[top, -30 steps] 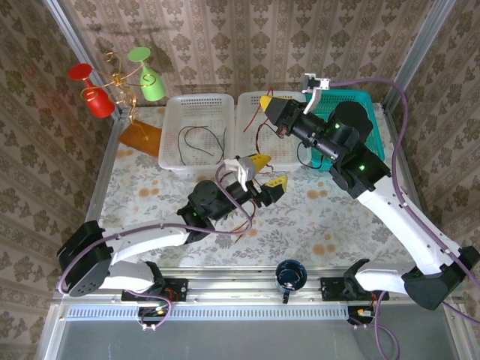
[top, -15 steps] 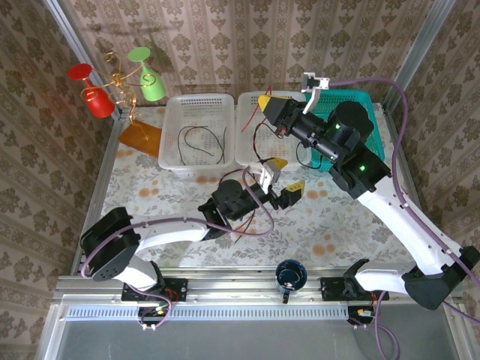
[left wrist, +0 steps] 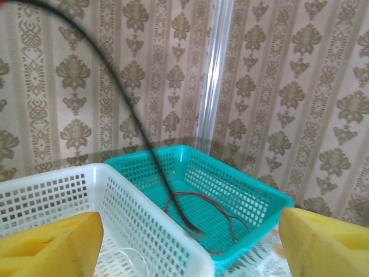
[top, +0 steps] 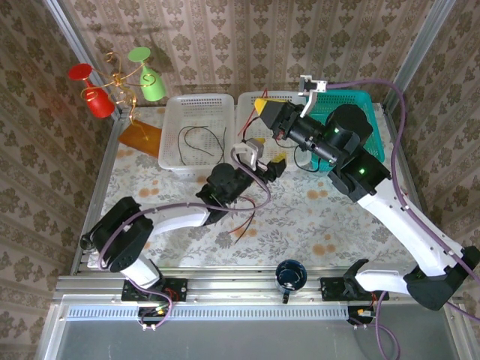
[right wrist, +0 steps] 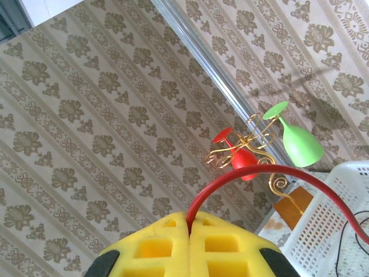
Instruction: Untangle the cables
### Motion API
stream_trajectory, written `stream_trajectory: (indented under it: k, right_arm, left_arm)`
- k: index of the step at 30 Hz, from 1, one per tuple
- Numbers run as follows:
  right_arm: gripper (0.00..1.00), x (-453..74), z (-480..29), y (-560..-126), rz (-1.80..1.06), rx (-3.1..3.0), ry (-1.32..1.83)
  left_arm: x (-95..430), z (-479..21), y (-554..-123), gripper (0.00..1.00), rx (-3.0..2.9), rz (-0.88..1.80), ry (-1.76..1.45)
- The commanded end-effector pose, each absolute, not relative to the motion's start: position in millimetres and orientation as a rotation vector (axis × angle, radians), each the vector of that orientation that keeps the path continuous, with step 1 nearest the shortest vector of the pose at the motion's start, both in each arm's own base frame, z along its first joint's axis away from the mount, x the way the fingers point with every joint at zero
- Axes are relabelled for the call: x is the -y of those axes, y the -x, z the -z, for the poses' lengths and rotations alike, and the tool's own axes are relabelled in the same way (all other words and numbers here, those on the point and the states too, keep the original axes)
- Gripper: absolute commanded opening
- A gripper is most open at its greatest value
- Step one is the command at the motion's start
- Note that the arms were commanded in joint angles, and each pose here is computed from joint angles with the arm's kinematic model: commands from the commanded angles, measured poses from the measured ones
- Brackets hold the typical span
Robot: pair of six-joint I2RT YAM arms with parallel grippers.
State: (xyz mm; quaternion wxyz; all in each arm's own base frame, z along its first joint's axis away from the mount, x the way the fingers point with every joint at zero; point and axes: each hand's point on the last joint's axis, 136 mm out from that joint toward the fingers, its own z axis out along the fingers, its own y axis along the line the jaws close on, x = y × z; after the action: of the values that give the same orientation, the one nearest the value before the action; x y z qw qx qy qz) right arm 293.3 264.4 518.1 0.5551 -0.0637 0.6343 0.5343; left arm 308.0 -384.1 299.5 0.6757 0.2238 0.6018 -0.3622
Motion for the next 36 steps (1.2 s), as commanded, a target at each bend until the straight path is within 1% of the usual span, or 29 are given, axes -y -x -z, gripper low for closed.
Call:
stream_trajectory:
  k: [1,5,6,8,10,12,13,19,26,31,36]
  right_arm:
    - [0.00,-251.7,-556.3,-273.1,-1.269,-1.372,0.159]
    - [0.00,-251.5,-555.3,-270.5,-1.248,-1.382,0.172]
    - [0.00,-250.6,-554.2,-270.7,-1.235,-1.386,0.173]
    - [0.00,-248.2,-553.9,-270.4,-1.216,-1.388,0.174]
    - [0.00,-245.6,-555.0,-269.6,-1.200,-1.383,0.174]
    - [0.00,-241.3,-555.4,-270.0,-1.166,-1.380,0.172]
    - [0.00,-239.0,-554.6,-270.8,-1.149,-1.382,0.168]
    - [0.00,-220.2,-545.3,-280.0,-1.002,-1.407,0.133]
    - [0.00,-181.5,-518.3,-304.7,-0.845,-1.464,0.014]
    - [0.00,-152.5,-493.0,-318.6,-0.808,-1.509,-0.094]
    - [0.00,-127.1,-469.6,-329.5,-0.771,-1.537,-0.212]
  left_arm:
    - [382.5,-322.5,-322.6,0.80,-1.275,0.892,-0.471]
    - [396.3,-334.7,-318.3,0.75,-1.236,0.996,-0.575]
    - [400.6,-335.8,-314.7,0.72,-1.237,1.017,-0.606]
    - [405.9,-334.2,-309.1,0.61,-1.255,1.049,-0.644]
    - [404.7,-332.9,-305.3,0.40,-1.271,1.044,-0.648]
    - [399.7,-331.1,-301.6,0.12,-1.281,1.018,-0.649]
    - [396.5,-330.5,-300.8,0.00,-1.292,0.998,-0.642]
    - [383.8,-329.5,-278.3,0.00,-1.369,0.864,-0.759]
    - [352.3,-325.7,-245.1,0.00,-1.474,0.857,-0.876]
    - [308.1,-314.5,-228.5,0.00,-1.594,0.799,-0.918]
    - [267.2,-316.2,-215.9,0.00,-1.660,0.763,-0.909]
